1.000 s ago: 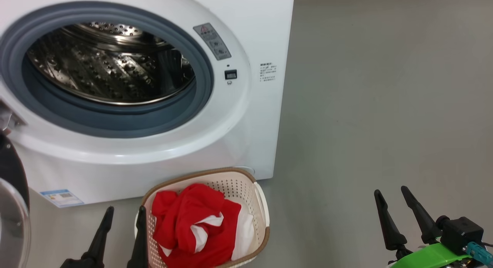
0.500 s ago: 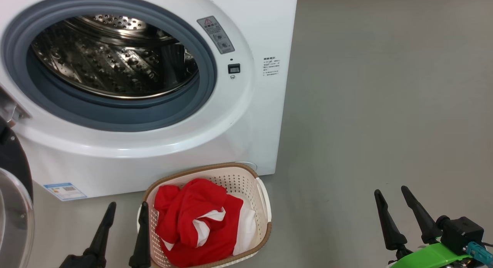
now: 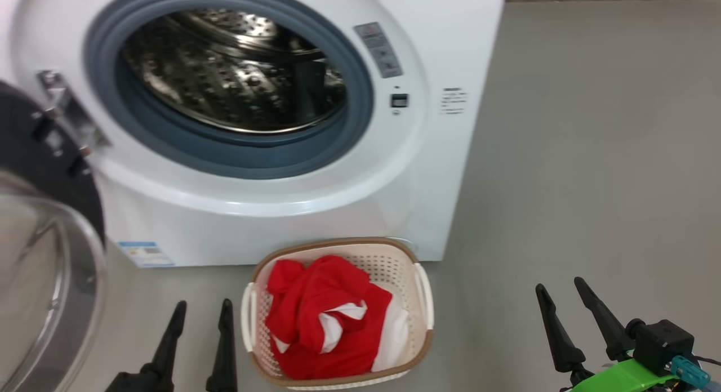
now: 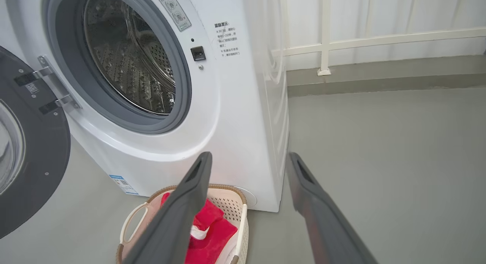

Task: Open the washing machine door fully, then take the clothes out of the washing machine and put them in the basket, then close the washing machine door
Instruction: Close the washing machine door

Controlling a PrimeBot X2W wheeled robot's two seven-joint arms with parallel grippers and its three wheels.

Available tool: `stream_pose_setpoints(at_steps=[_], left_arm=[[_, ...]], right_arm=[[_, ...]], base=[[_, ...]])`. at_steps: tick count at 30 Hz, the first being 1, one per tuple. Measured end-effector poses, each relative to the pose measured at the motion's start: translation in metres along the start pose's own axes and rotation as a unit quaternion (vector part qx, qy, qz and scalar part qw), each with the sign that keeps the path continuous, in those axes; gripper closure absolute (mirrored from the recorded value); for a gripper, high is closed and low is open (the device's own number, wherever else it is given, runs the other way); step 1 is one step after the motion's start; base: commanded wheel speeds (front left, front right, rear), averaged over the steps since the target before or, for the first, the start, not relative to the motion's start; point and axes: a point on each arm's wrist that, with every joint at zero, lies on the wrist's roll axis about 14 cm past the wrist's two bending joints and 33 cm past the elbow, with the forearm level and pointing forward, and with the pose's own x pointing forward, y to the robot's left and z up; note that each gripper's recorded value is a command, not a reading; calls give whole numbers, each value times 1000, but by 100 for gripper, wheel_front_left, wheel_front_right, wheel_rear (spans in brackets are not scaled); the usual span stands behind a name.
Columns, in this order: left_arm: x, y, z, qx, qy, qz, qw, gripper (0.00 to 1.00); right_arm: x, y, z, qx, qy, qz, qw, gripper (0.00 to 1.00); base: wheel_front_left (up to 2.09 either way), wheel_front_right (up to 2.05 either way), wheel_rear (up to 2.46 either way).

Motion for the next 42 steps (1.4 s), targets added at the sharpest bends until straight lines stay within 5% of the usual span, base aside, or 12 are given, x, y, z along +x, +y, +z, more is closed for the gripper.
stream_pose_setpoints(at_steps=[14,28,42], left_arm=[[-65,64,-2,-5,5,131,991,0],[-122,111,1,-31,-11,247,969,0],[-132,117,3,-45,-17,268,962,0]], right_arm=[[29,84,-19,-10,34,135,990,0],[32,175,-31,-13,55,264,963,0],[30,185,-35,-13,61,279,958,0]], base=[[0,0,0],[0,0,0],[0,0,0]])
